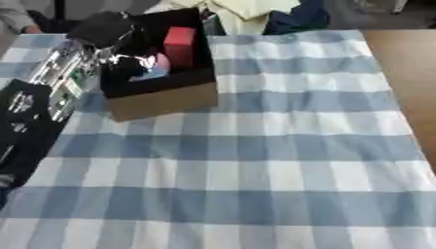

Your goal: Pick up objects on the table and place them in the box.

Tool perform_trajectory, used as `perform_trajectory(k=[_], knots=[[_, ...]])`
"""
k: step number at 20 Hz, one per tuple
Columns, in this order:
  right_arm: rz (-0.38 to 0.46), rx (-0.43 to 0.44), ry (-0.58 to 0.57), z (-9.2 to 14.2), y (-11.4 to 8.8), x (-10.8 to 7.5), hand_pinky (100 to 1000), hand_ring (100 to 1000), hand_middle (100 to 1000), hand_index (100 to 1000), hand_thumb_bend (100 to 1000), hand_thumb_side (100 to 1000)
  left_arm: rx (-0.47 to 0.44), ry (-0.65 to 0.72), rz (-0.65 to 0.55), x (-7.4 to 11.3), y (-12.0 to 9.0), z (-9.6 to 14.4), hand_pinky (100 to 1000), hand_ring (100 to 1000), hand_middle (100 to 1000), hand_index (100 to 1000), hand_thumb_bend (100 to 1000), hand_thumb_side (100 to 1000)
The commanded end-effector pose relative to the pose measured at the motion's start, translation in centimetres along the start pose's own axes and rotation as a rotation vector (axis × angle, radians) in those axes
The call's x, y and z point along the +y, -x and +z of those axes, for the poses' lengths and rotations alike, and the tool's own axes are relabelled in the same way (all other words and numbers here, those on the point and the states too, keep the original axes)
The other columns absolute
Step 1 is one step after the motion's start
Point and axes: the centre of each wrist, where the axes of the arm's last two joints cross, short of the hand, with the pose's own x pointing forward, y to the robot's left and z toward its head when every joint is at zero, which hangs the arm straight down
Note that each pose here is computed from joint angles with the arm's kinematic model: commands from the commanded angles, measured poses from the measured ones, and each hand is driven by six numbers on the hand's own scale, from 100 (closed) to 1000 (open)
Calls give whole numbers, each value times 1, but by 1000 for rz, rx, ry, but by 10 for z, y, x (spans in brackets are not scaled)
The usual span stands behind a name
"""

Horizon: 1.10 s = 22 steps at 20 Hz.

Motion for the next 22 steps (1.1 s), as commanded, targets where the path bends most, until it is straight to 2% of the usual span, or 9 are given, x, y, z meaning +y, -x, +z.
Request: perform_trajectory(k=[1, 7, 9, 11, 12, 14, 16, 19, 22], knots=[[9, -24, 21, 0, -6, -7, 914, 868, 769, 932, 100, 1000, 6, -37, -17, 10, 4, -1, 542, 739, 579, 724, 100, 608], [5, -22, 23, 1, -5, -7, 914, 868, 768, 931, 100, 1000, 6, -45, -15, 10, 4, -1, 534, 734, 577, 724, 100, 612], [4, -20, 23, 1, -5, -7, 914, 868, 768, 931, 100, 1000, 8, -57, -4, 12, 4, -1, 531, 737, 591, 738, 100, 638], [2, -17, 23, 1, -4, -6, 914, 868, 767, 931, 100, 1000, 16, -85, 21, 17, 5, 0, 554, 761, 651, 787, 100, 730], [2, -15, 23, 1, -4, -6, 914, 868, 767, 931, 100, 1000, 21, -113, 39, 22, 5, 1, 610, 796, 729, 857, 100, 842], [2, -7, 26, 2, -2, -6, 914, 868, 768, 931, 100, 1000, 28, -203, 82, 36, 5, 6, 637, 817, 759, 891, 100, 943], [2, 4, 30, 4, 0, -6, 914, 868, 768, 931, 100, 1000, 41, -335, 135, 55, 4, 15, 657, 833, 782, 923, 100, 995], [0, 16, 34, 5, 3, -6, 915, 870, 770, 932, 100, 1000, 28, -520, 209, 81, -1, 37, 661, 835, 788, 944, 143, 1000], [-4, 19, 37, 6, 5, -5, 918, 873, 775, 932, 100, 1000, -12, -632, 259, 98, -6, 58, 663, 835, 788, 950, 151, 1000]])
